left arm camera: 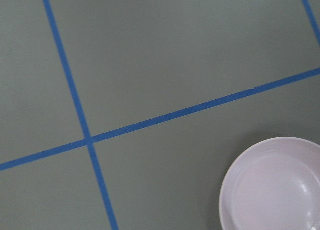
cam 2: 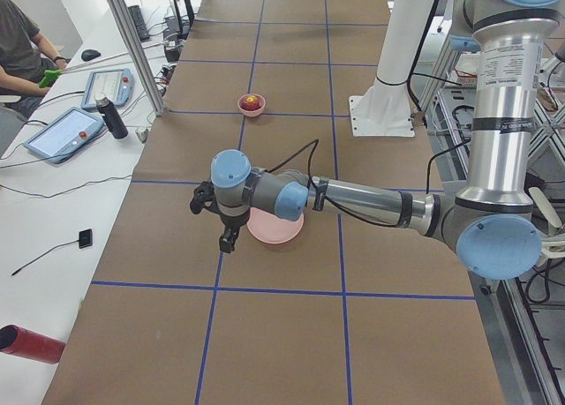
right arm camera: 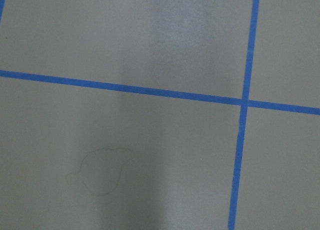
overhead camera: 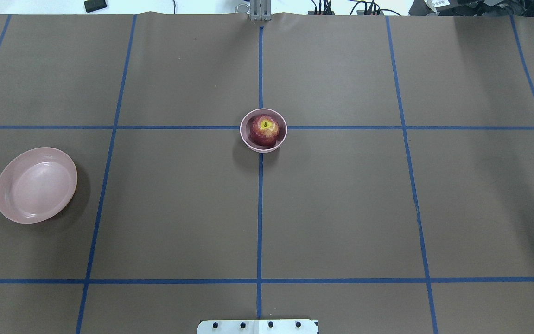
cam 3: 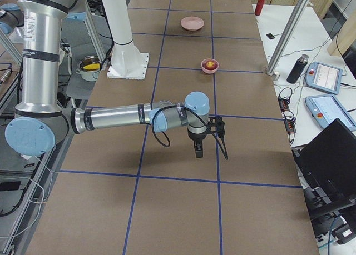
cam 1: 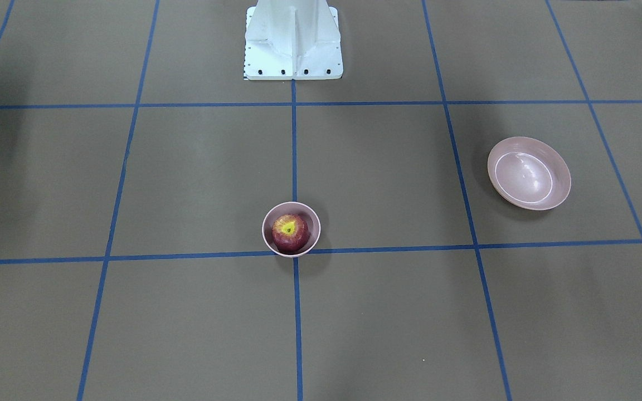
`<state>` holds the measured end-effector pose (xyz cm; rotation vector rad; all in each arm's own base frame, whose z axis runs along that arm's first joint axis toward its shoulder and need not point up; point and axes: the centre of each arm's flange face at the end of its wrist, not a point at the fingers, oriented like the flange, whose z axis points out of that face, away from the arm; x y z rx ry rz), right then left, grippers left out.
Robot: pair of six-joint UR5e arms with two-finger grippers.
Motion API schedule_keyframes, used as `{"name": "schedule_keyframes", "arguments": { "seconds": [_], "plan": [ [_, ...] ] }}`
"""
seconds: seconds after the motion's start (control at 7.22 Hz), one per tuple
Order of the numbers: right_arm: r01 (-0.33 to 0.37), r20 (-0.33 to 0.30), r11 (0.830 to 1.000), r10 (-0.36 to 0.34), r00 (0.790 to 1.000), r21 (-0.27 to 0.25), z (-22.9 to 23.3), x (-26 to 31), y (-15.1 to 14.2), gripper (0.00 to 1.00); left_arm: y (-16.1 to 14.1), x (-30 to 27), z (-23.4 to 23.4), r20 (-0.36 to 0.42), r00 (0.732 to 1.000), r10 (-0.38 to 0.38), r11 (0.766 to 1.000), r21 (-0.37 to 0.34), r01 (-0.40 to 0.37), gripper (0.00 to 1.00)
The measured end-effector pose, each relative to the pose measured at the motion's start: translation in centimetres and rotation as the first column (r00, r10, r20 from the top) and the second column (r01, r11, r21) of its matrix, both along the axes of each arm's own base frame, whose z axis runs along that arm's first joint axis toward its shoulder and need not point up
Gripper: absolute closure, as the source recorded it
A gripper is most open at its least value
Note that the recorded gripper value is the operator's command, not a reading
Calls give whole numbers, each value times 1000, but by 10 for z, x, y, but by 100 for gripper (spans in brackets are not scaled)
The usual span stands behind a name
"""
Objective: Move apple from plate to bowl
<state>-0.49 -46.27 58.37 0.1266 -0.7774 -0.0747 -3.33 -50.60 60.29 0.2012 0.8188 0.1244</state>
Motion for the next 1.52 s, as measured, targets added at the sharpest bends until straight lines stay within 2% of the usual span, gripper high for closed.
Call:
{"name": "schedule_keyframes", "arguments": {
  "seconds": [0.28, 0.69, 1.25, 1.52],
  "plan": [
    [6, -6, 1000, -6, 1000, -11, 15, 7, 5, 0, 16, -25, 13, -3, 999, -53, 998, -29, 53, 2],
    [-1, -13, 1000, 1, 1000, -13, 19, 12, 6, 0, -3, -25, -4, 58, 993, -104, 994, -26, 106, 2],
    [-2, -14, 1000, 2, 1000, -12, 20, 13, 5, 0, 2, -12, 17, 77, 994, -77, 995, -51, 81, 2],
    [5, -14, 1000, -5, 1000, -12, 22, 12, 5, 0, 3, -5, 22, 75, 995, -64, 997, -28, 66, 2]
  ]
}}
